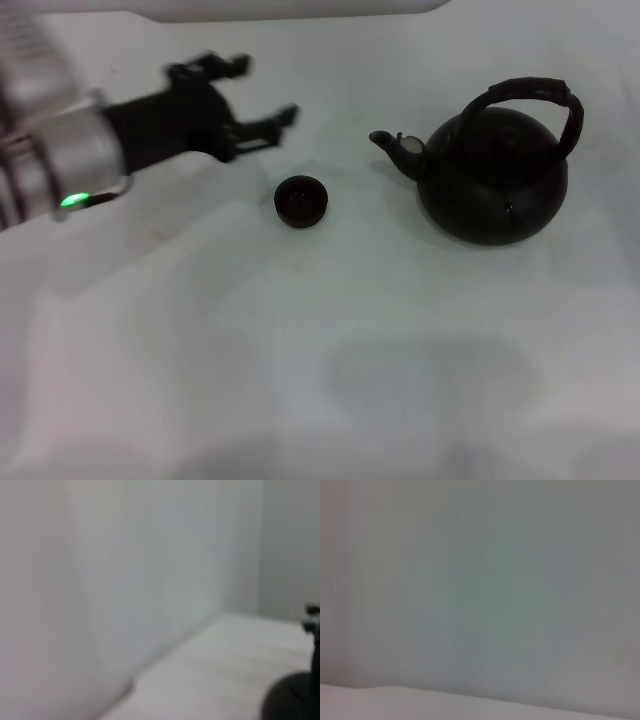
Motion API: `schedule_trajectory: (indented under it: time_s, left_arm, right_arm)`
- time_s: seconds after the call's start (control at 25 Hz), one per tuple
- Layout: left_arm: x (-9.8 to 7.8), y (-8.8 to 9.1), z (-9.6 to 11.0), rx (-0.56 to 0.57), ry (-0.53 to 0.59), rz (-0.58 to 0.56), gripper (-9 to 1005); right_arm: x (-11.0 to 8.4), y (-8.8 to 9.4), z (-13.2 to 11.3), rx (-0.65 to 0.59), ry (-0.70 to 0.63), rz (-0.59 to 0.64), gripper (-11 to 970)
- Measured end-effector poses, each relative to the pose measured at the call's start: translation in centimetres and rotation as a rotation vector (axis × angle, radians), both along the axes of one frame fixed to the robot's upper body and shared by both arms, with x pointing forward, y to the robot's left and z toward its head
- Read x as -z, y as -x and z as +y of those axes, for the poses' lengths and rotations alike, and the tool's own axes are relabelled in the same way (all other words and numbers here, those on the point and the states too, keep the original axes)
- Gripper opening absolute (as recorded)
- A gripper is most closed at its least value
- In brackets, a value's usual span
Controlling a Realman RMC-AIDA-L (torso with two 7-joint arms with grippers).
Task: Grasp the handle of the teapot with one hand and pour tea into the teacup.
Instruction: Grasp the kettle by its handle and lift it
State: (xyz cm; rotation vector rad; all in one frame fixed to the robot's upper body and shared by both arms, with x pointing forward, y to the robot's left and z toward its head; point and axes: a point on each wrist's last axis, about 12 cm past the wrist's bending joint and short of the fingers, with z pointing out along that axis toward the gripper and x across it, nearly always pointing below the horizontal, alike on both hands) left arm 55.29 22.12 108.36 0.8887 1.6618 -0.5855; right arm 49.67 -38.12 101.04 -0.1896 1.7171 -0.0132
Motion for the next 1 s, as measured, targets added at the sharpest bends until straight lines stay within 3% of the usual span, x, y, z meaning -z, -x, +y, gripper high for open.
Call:
schedule_trajectory:
  time_s: [0.2, 0.4, 0.6, 0.8, 1.0]
  left_arm:
    - [1.2, 2.1, 5.1, -0.152, 0.105, -0.101, 837]
    - [3.2, 4.0, 8.5, -0.307, 0.158, -0.149, 835]
    - [4.6, 5.2, 9.3, -0.360, 0.145, -0.167, 835]
    - [5.3, 5.9, 9.6, -0.378, 0.147, -0.145, 836]
    - [6.0, 6.8, 10.1, -0.406, 0.143, -0.118, 836]
  right_arm:
    - [-1.1, 2.1, -1.8, -0.105, 0.022, 0.005, 857]
    - [-3.5, 4.1, -3.1, -0.221, 0.036, 0.056, 856]
    - [-5.0, 5.2, -2.1, -0.270, 0.093, 0.164, 856]
    - [-6.0, 4.7, 1.2, -0.306, 0.168, 0.227, 856]
    - [-6.7, 4.3, 4.7, -0.310, 0.243, 0.204, 856]
